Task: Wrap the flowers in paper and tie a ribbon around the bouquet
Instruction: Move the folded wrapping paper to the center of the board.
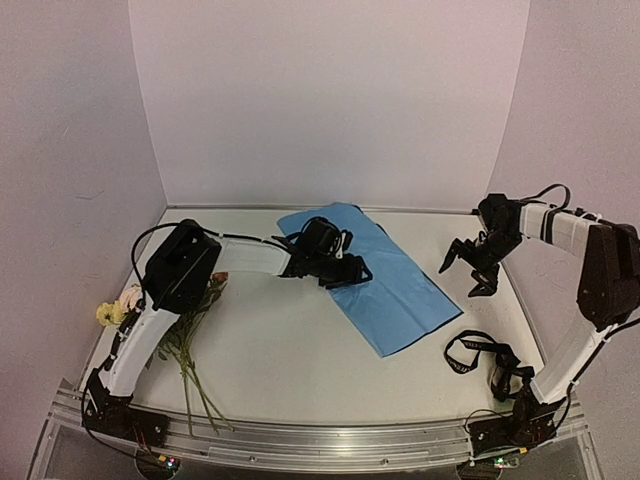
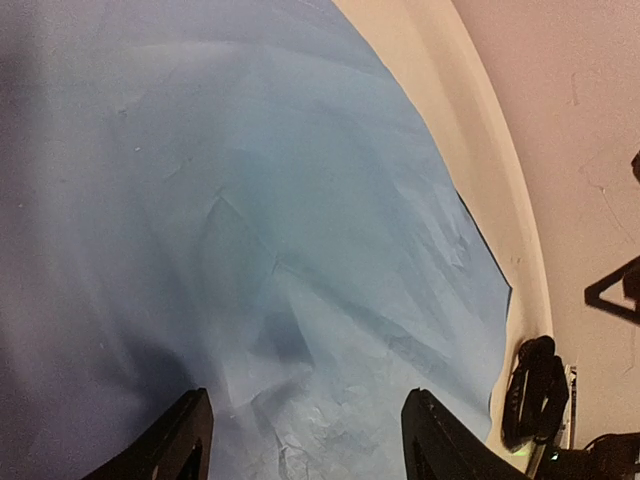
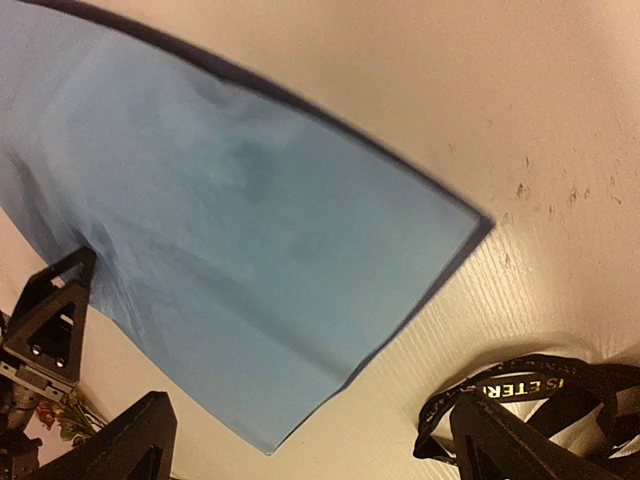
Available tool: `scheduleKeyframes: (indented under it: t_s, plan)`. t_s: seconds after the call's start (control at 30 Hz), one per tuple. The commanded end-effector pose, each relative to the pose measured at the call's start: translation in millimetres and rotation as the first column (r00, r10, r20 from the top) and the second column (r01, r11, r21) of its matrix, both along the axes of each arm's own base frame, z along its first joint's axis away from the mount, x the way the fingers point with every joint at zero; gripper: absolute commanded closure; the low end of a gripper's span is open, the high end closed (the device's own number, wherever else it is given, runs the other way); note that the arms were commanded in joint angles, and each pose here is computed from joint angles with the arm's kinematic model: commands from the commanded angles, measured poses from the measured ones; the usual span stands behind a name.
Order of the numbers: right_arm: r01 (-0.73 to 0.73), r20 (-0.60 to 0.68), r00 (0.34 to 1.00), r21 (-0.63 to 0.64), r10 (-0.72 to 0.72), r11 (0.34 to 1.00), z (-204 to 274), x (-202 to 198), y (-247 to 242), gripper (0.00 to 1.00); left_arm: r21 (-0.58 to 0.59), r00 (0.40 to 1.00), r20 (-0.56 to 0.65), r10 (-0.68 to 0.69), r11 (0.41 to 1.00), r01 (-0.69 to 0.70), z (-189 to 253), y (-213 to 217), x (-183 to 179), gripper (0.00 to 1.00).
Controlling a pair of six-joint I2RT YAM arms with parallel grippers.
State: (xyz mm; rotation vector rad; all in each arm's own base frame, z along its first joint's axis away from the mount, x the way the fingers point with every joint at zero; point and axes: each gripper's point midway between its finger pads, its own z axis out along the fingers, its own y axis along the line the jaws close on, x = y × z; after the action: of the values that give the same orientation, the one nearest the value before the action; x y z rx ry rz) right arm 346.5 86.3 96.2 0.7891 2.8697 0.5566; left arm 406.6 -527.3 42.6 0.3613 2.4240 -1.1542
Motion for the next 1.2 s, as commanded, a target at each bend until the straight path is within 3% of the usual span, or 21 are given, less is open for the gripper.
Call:
scheduleKeyframes:
  t_s: [0.0,0.27,0.43,0.63,0.87,1.0,1.17]
  plan:
    - [-0.05,0.003,0.999,-0.003,0.05,0.999,6.2,10.3,1.9,0.02,0.115,0.995,-0.09,-0.04,0.992,0.051,-9.0,49.3,-43.8,0.33]
    - [-0.128,0.009,0.992,0.097,0.128,0.987,-10.3,35.8,50.9,0.02,0.113,0.981,-0.136,-0.136,0.982,0.151,6.1,115.7,-93.0,0.32]
    - [-0.189,0.051,0.982,0.138,0.184,0.972,-22.3,55.3,103.2,0.06,0.061,0.99,-0.05,-0.129,0.989,0.132,51.9,120.1,-80.3,0.26]
    - [-0.199,0.087,0.979,0.256,0.183,0.946,-33.5,67.9,156.4,0.18,0.031,1.0,0.003,0.031,0.999,-0.031,92.0,147.6,-56.2,0.25]
    - [-0.263,0.113,0.964,0.29,0.24,0.92,-43.9,73.3,177.7,0.21,0.181,0.949,-0.059,0.309,0.939,-0.294,60.1,215.1,-31.4,0.29]
    - [-0.278,0.111,0.96,0.33,0.256,0.902,-47.9,78.6,187.2,0.22,0.239,0.939,-0.091,0.331,0.923,-0.302,34.8,222.0,-29.0,0.34]
    - [-0.278,0.111,0.96,0.356,0.255,0.892,-48.7,80.3,192.2,0.3,0.259,0.94,-0.108,0.325,0.922,-0.289,19.8,217.0,-23.6,0.37]
